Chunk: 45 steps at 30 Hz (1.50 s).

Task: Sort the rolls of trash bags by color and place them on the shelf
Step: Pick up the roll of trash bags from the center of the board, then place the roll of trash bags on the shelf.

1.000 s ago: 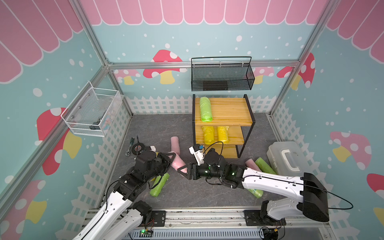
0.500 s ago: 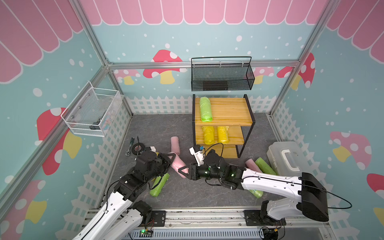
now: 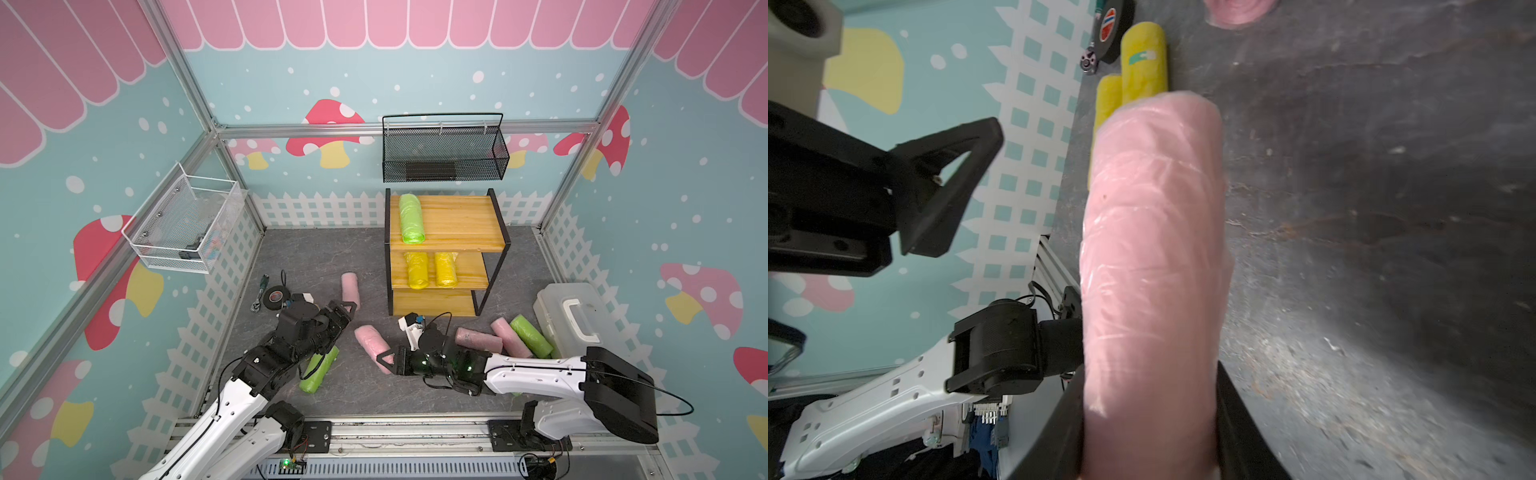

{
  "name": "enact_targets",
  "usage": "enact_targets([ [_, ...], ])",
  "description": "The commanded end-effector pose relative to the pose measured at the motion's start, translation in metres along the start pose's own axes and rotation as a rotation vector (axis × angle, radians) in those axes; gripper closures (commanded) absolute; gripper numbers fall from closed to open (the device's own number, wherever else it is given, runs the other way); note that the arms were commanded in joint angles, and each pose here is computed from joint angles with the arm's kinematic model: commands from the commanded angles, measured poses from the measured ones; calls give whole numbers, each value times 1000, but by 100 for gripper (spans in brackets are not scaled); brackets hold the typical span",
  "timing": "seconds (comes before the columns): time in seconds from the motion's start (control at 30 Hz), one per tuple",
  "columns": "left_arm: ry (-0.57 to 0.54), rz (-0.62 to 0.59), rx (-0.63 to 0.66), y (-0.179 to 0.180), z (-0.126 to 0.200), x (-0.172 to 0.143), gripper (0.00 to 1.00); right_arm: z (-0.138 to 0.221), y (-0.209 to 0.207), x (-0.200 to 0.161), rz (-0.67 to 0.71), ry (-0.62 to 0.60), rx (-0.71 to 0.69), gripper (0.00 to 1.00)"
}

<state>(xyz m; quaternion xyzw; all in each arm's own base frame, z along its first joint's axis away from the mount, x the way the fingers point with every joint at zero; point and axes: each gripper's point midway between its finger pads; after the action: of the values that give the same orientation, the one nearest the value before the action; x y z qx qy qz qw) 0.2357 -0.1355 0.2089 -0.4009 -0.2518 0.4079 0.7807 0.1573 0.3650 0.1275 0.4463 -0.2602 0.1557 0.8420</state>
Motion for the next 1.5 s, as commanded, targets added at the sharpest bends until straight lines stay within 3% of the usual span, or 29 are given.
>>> enact_targets([
  [0.0, -25, -80, 35, 3, 3, 4, 10, 17, -5, 27, -70, -171, 5, 100],
  [0.23, -16, -100, 53, 10, 0, 3, 11, 38, -38, 48, -125, -319, -68, 100],
  [0.57, -17, -112, 53, 11, 0, 3, 12, 55, -74, 83, -270, -631, -36, 100],
  [0.87, -15, -120, 57, 12, -1, 3, 12, 35, -88, 111, -353, -712, 83, 100],
  [1.17, -21, -131, 67, 14, -3, 5, 12, 7, -108, 125, -411, -700, 68, 100],
  [1.47, -16, -141, 85, 18, -7, 6, 12, 4, -131, 136, -448, -724, 35, 100],
])
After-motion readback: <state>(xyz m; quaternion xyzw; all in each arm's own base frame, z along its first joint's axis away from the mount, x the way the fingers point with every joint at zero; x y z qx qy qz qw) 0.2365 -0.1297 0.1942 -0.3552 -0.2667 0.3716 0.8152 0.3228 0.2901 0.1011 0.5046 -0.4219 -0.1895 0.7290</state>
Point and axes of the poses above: each gripper's point midway between its finger pads, its own z axis back along the fingers, its own y axis along the line the jaws close on, x = y × z, and after that the axes turned 15 degrees about z, right-handed
